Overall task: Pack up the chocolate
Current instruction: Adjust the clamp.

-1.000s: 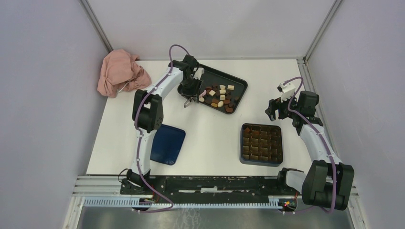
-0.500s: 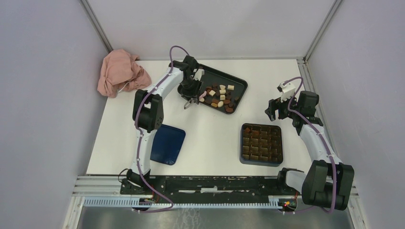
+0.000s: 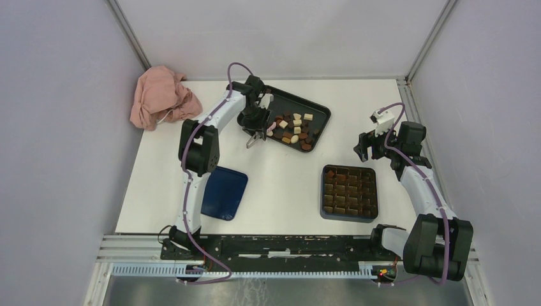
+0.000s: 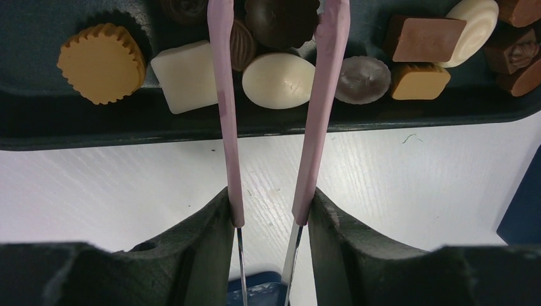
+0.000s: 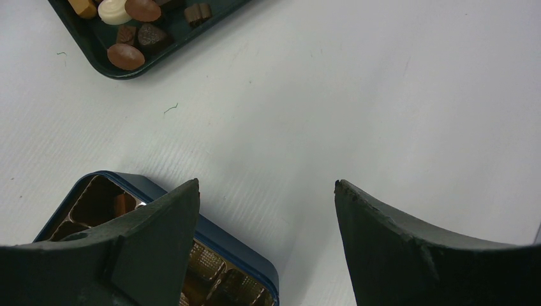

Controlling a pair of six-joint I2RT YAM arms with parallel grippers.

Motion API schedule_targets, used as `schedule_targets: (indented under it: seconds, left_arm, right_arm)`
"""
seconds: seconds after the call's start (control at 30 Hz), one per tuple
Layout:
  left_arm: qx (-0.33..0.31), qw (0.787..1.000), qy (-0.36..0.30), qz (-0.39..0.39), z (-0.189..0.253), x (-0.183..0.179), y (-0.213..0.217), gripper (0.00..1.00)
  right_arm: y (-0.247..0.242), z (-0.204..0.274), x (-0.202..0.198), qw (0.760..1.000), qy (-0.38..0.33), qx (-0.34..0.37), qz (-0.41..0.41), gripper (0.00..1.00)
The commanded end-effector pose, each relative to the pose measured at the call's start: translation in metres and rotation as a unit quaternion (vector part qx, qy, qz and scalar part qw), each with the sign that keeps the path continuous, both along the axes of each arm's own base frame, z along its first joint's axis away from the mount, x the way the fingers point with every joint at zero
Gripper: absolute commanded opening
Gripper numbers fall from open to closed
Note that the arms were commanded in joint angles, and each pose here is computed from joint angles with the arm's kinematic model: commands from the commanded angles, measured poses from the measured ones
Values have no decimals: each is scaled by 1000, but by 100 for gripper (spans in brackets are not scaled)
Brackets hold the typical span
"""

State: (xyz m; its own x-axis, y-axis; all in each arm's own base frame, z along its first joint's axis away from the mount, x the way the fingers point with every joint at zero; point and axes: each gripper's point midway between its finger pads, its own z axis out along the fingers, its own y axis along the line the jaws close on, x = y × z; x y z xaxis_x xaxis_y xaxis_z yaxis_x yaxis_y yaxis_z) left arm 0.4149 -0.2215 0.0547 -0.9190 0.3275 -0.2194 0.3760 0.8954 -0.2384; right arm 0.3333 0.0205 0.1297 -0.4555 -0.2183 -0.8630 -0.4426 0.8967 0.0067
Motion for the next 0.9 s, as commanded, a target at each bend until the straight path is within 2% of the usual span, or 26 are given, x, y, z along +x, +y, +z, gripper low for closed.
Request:
schedule_targets:
  seconds: [0.0,0.87]
  left_arm:
    - [12,1000,-11,-19,1,6,6,51]
    - [15,1000,0,-23,-5,6,2,52]
  right_arm:
    - [-1,18,8,1000,-28,1,2,83]
    - [-1,18,8,1000,-27,1,1,83]
